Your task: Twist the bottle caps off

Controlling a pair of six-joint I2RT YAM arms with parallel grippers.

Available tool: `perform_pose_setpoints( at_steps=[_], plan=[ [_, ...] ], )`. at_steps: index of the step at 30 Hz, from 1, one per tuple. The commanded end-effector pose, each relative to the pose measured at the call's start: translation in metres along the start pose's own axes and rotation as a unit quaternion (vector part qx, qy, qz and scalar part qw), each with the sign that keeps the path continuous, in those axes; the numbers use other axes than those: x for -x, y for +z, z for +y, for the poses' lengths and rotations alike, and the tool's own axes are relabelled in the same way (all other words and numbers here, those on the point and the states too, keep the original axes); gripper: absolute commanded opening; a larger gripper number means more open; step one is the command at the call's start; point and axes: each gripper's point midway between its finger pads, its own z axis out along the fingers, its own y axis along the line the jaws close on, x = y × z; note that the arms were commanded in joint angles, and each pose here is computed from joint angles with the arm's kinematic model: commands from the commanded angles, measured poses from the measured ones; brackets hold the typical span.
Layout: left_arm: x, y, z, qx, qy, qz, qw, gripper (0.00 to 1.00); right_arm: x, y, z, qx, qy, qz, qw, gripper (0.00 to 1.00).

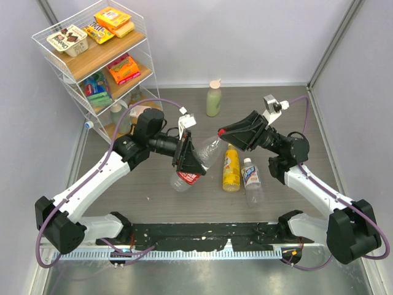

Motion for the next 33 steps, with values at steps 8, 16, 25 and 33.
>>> perform_pose_setpoints(
  at_steps=[8,16,25,33],
  plan=[
    [0.003,-0.010,0.026,0.092,0.047,0.002,0.995,0.26,0.013,-0.001,-0.025,-0.121,-0.040,0.005,0.992,1.00],
    [-0.010,-0.037,0.067,0.239,0.060,0.028,0.969,0.26,0.023,-0.016,-0.065,-0.257,-0.041,0.003,0.966,1.00],
    [-0.013,-0.086,0.108,0.412,0.079,0.036,0.907,0.26,0.003,-0.017,-0.102,-0.309,0.020,0.047,0.950,1.00],
    [-0.011,-0.112,0.123,0.489,0.087,0.026,0.867,0.26,-0.014,-0.012,-0.120,-0.306,0.071,0.065,0.947,1.00]
  ],
)
